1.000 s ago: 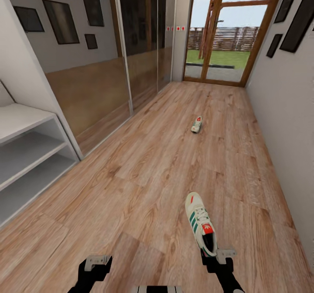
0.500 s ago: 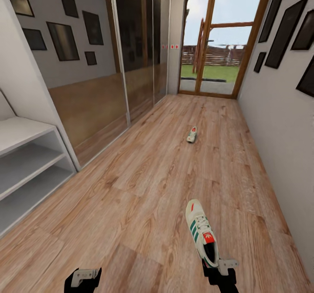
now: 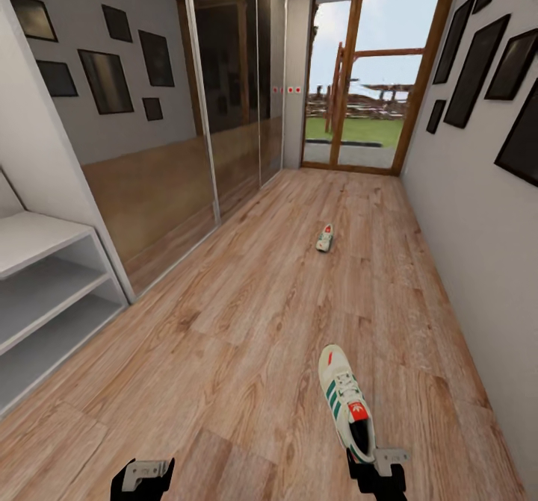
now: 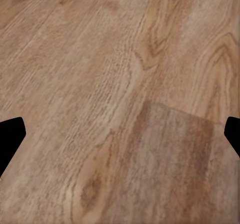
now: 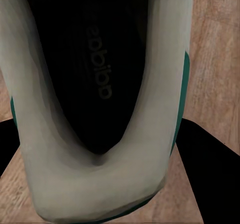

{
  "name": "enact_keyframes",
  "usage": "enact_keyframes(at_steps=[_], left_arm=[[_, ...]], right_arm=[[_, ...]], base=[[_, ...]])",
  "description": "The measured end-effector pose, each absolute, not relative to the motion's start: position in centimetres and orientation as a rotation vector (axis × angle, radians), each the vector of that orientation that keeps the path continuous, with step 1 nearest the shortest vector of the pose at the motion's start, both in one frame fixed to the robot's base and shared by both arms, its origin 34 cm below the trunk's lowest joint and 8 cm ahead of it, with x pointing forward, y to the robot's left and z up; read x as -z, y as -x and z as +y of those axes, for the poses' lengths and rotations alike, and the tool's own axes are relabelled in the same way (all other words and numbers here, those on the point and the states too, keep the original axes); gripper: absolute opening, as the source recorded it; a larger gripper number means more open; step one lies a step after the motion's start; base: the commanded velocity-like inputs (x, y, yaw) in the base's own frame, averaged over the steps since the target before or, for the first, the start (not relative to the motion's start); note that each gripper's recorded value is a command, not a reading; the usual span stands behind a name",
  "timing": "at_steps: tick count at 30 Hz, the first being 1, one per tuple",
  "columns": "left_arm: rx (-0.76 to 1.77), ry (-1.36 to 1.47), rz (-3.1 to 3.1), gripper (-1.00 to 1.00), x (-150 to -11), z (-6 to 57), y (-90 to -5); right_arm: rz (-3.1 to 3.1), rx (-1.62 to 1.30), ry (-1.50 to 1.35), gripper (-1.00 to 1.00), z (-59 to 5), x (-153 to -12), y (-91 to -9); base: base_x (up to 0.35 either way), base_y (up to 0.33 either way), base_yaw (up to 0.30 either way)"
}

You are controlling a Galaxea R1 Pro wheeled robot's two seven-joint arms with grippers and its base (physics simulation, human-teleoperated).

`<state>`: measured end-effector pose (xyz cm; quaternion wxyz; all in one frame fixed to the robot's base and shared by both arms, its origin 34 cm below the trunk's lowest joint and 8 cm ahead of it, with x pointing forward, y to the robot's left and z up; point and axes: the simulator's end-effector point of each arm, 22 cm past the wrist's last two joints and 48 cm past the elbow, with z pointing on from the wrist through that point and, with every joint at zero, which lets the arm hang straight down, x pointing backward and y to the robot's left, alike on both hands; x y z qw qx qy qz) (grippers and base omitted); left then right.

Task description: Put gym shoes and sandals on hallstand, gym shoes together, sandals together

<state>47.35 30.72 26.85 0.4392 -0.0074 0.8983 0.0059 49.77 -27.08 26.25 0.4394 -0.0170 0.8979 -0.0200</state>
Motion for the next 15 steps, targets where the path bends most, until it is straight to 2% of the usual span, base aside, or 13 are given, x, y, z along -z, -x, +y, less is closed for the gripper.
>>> enact_keyframes(at_steps=[15], left_arm=[[-0.014, 0.020, 2.235, 1.00, -30.1, 30.7, -48.1]], right_arm=[[2.245, 0.047, 0.031, -1.00, -26.9, -29.2, -50.1]], base=[[0.000, 0.000, -0.001]])
